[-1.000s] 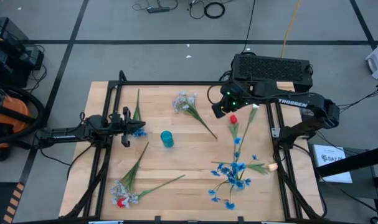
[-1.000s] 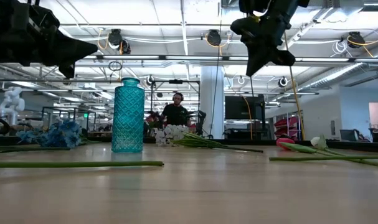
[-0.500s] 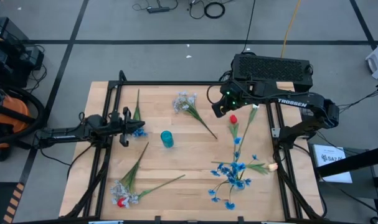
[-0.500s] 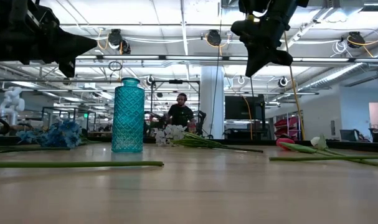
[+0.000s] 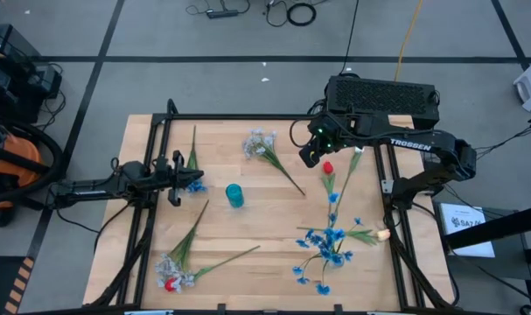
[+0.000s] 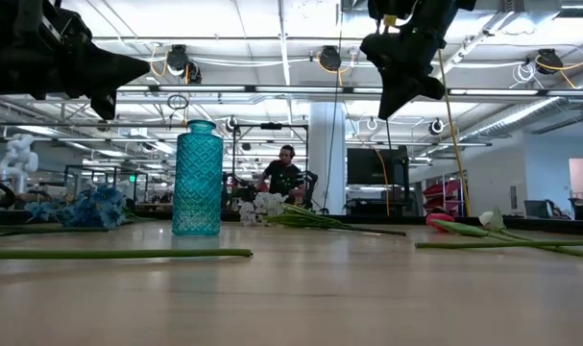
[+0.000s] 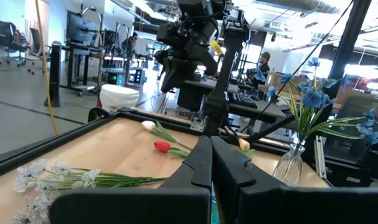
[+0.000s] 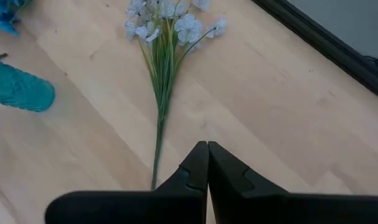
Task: Sort flowers into vase by color
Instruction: Put the bottom white flower into the blue vase
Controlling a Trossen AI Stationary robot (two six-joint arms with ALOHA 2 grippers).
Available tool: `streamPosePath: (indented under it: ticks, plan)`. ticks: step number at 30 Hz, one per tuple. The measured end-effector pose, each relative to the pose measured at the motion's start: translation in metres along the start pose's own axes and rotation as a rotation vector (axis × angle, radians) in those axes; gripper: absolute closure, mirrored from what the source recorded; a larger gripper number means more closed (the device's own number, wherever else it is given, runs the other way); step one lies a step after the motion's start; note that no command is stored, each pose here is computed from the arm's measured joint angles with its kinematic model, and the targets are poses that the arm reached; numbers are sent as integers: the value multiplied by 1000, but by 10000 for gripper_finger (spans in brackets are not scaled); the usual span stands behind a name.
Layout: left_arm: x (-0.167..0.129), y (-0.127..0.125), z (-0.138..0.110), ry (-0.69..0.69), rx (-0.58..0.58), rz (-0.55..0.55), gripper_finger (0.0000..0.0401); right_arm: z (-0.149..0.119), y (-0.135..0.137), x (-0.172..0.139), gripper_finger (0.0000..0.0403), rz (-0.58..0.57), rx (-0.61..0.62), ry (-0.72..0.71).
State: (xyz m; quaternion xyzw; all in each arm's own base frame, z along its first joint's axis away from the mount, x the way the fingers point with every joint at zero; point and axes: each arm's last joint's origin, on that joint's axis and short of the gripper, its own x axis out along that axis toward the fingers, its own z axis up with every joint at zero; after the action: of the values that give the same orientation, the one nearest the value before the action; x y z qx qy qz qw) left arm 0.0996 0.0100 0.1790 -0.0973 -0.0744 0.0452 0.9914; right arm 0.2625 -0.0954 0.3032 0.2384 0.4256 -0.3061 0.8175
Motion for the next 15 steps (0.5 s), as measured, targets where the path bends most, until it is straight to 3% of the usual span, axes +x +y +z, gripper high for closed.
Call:
streamPosePath:
  ticks: [12, 15]
  plan:
    - [0, -2, 9, -93, -2, -25, 399, -3, 5, -1, 403, 10, 21, 12]
    - [-1, -3, 15, -141, 50, -17, 399, -5, 7, -1, 403, 15, 10, 13]
